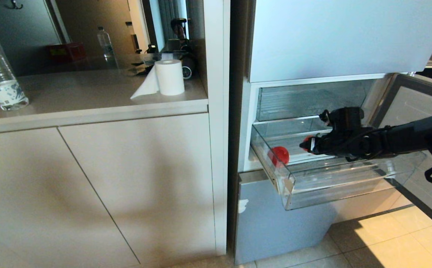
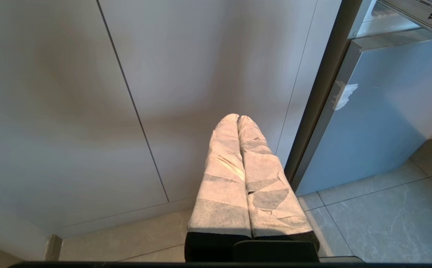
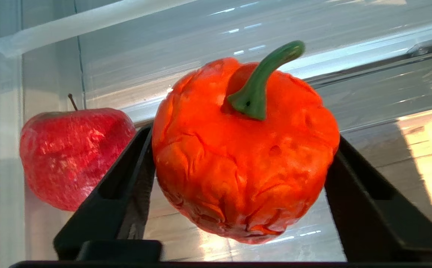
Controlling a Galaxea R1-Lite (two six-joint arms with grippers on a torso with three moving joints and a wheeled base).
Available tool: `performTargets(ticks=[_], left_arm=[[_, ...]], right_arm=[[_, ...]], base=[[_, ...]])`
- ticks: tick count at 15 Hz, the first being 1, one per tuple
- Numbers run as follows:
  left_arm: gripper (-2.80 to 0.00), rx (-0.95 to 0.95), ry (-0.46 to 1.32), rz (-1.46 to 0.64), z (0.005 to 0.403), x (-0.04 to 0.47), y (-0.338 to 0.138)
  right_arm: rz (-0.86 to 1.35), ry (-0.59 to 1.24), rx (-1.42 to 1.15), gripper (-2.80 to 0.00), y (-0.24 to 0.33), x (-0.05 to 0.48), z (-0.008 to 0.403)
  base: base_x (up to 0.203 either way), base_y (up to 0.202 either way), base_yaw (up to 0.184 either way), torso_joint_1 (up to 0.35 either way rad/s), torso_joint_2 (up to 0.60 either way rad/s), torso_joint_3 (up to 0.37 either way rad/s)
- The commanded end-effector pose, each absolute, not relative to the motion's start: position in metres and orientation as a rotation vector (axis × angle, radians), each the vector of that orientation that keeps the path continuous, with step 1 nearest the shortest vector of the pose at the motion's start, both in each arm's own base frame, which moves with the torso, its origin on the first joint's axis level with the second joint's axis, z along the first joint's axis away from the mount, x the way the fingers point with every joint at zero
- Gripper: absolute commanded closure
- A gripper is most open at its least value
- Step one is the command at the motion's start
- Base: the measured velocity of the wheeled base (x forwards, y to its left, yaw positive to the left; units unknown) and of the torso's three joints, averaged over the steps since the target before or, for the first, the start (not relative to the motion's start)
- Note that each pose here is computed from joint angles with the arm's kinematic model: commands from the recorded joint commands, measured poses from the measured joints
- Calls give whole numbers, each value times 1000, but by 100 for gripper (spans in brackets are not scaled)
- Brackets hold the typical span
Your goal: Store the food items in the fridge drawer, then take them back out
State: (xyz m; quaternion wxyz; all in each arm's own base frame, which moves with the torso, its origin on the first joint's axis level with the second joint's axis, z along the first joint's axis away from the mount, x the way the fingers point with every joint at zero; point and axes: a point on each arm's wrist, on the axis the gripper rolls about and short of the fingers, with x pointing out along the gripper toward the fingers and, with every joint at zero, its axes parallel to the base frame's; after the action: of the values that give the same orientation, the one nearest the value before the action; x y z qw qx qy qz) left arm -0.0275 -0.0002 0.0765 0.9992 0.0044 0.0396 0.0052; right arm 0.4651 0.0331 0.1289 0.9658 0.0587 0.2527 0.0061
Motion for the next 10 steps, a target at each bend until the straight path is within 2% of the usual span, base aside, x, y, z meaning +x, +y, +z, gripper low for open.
performTargets(ticks=[1, 7, 10], left_arm=[[0, 9, 80, 10, 76, -28, 0], [0, 9, 80, 11, 76, -28, 0], [0, 9, 80, 10, 76, -28, 0]], right_arm=[[15, 487, 124, -280, 33, 465, 142], [18, 446, 129, -280, 34, 453, 165], [-4, 371, 126, -280, 31, 410, 215]], base=[[0, 0, 0, 0, 0, 0], [0, 0, 0, 0, 0, 0], [0, 0, 0, 0, 0, 0]])
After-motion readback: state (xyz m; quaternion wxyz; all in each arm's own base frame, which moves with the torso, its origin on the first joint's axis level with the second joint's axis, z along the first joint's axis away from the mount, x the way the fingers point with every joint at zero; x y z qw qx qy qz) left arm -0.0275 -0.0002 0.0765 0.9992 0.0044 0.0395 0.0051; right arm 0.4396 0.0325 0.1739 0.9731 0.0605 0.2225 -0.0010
